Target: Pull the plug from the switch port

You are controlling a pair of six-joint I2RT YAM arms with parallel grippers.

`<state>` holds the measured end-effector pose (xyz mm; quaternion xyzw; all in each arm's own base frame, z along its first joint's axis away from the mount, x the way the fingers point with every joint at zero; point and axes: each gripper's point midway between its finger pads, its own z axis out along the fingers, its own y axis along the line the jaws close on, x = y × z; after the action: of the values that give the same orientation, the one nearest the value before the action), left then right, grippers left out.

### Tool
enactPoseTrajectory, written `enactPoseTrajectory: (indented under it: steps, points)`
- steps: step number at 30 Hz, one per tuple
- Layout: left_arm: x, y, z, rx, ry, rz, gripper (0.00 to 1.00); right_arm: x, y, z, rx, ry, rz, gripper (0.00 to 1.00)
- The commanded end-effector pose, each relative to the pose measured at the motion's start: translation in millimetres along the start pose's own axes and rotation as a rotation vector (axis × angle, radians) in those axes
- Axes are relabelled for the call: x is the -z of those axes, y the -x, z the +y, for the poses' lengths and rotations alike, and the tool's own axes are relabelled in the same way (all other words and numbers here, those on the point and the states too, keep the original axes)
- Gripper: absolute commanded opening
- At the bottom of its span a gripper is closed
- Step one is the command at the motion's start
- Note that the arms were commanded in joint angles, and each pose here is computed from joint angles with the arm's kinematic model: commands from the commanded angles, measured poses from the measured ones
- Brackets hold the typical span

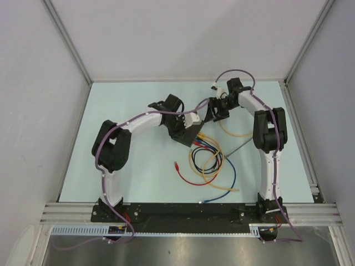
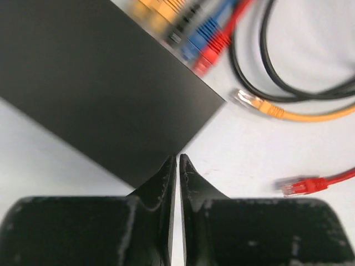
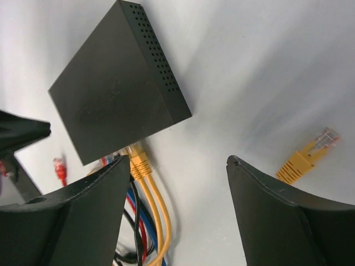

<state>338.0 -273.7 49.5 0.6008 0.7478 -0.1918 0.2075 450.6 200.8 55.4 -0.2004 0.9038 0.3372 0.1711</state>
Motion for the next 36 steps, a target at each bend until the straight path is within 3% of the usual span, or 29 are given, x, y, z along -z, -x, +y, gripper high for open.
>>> enactPoseTrajectory:
  steps: [1, 7, 15, 26, 31, 36]
  points:
    - [40.2, 37.4, 11.3, 0.078, -0.002, -0.130, 0.13, 12.4, -4.0, 8.6, -0.007, 0.132, -0.014, 0.73]
    - [38.0, 46.0, 16.5, 0.302, -0.054, -0.159, 0.20, 12.5, -24.3, 18.3, -0.009, 0.209, 0.005, 0.69]
    - [25.7, 35.8, 28.7, 0.530, -0.116, -0.153, 0.19, -4.4, -19.2, 26.2, -0.069, 0.262, -0.003, 0.66]
    - [37.8, 16.6, 27.7, 0.596, -0.084, -0.157, 0.21, -61.0, 4.6, 43.6, 0.001, 0.293, 0.021, 0.66]
    - [36.7, 19.9, 30.1, 0.624, -0.077, -0.174, 0.24, -51.1, 16.5, 42.8, 0.039, 0.278, -0.001, 0.69]
    - [28.2, 18.3, 32.4, 0.656, -0.088, -0.166, 0.31, -38.9, -10.7, 28.3, 0.022, 0.276, 0.046, 0.68]
